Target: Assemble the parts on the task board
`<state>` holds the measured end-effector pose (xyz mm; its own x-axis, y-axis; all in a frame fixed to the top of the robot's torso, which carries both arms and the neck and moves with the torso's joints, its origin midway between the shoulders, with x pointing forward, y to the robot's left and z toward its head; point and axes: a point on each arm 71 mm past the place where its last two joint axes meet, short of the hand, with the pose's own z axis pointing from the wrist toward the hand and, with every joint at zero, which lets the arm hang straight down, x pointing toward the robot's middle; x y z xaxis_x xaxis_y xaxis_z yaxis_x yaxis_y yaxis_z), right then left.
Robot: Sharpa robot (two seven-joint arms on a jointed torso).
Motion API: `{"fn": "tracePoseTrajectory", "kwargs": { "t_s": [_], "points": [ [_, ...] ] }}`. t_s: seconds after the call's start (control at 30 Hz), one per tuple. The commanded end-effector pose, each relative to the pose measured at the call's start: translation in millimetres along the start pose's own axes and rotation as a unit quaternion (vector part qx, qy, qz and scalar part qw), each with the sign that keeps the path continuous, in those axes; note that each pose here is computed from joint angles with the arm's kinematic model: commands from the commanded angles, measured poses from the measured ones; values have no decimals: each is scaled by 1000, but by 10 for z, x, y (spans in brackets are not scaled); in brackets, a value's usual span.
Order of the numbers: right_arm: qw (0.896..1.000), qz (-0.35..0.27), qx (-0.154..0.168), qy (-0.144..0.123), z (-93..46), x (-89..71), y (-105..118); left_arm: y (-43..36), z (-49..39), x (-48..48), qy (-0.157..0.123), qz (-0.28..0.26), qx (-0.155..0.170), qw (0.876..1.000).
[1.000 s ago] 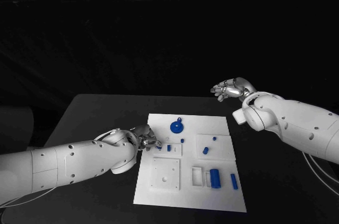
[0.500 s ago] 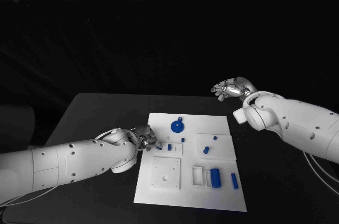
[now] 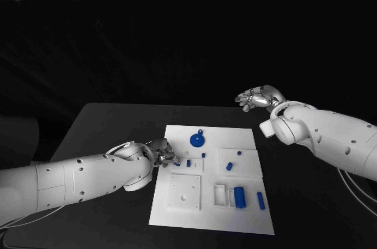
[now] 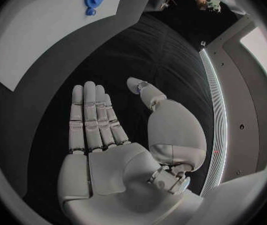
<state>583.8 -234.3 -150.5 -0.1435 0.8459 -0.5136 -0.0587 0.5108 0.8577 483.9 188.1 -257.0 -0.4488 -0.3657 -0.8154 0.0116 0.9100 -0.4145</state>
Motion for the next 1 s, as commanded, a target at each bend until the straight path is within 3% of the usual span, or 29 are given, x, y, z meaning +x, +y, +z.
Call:
{"fn": "tracePoseTrajectory", "kwargs": {
  "t_s": [0.03,1.0],
  "points": [
    [1000,0,-4,7,-1,15,7,15,5,31,13,6,-4,1000],
    [1000,0,-4,5,-8,6,-7,14,-1,33,15,20,-1,1000]
  ]
}}
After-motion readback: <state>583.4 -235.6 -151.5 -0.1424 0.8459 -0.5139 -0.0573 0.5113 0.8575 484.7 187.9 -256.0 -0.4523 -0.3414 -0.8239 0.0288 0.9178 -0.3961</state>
